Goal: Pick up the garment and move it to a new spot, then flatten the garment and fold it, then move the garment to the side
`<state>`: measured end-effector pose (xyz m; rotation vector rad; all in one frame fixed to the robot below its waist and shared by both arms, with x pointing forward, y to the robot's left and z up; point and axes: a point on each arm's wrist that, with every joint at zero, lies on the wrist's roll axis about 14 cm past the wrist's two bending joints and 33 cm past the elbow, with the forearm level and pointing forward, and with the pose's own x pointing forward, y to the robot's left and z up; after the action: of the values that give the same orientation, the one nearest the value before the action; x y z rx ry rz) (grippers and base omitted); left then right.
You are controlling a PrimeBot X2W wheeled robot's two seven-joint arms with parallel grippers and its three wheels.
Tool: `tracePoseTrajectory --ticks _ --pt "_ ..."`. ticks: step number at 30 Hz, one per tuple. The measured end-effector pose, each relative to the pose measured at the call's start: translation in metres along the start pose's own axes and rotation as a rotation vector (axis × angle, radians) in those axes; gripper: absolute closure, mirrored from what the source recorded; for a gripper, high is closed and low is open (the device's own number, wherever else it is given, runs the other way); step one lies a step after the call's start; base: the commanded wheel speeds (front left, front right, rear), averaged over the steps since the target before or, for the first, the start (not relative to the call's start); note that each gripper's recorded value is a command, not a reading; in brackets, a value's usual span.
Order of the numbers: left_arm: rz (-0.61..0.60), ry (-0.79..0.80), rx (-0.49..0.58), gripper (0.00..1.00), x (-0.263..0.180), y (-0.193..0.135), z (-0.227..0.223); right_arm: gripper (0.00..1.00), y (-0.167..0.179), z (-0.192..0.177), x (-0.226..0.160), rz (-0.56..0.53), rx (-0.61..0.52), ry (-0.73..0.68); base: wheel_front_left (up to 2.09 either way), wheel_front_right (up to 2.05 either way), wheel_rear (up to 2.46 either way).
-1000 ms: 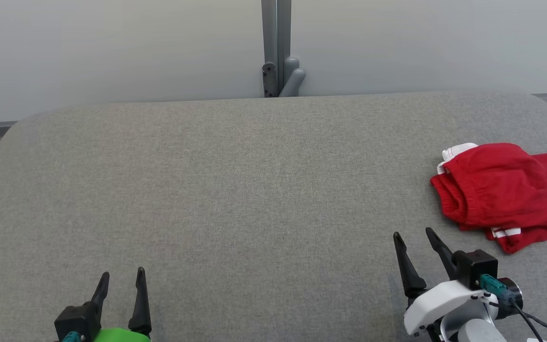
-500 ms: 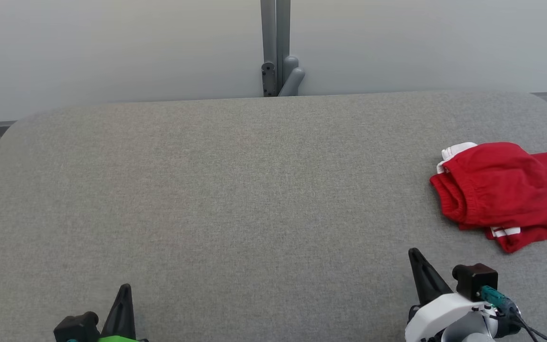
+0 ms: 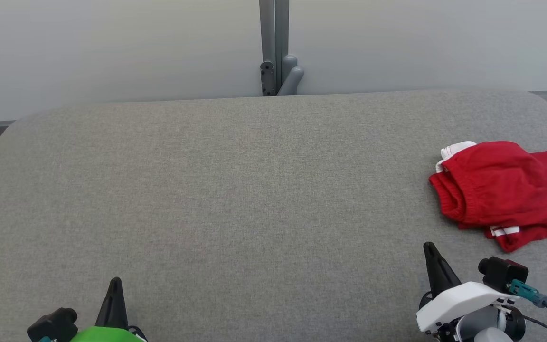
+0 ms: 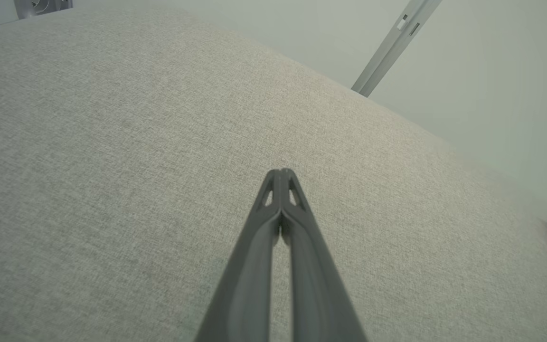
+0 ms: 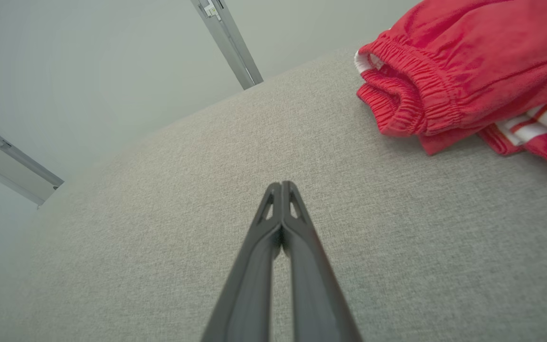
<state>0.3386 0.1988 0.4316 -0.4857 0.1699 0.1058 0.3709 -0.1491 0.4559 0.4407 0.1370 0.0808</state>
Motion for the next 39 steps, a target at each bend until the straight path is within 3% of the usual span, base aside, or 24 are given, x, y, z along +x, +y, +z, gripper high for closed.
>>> tracePoseTrajectory --ticks 39 --pt "-0.027 -0.029 -0.517 1.0 0.019 -0.013 0.029 1.0 -0.019 0.027 0.004 -0.063 0.544 -0.057 0.0 0.0 0.0"
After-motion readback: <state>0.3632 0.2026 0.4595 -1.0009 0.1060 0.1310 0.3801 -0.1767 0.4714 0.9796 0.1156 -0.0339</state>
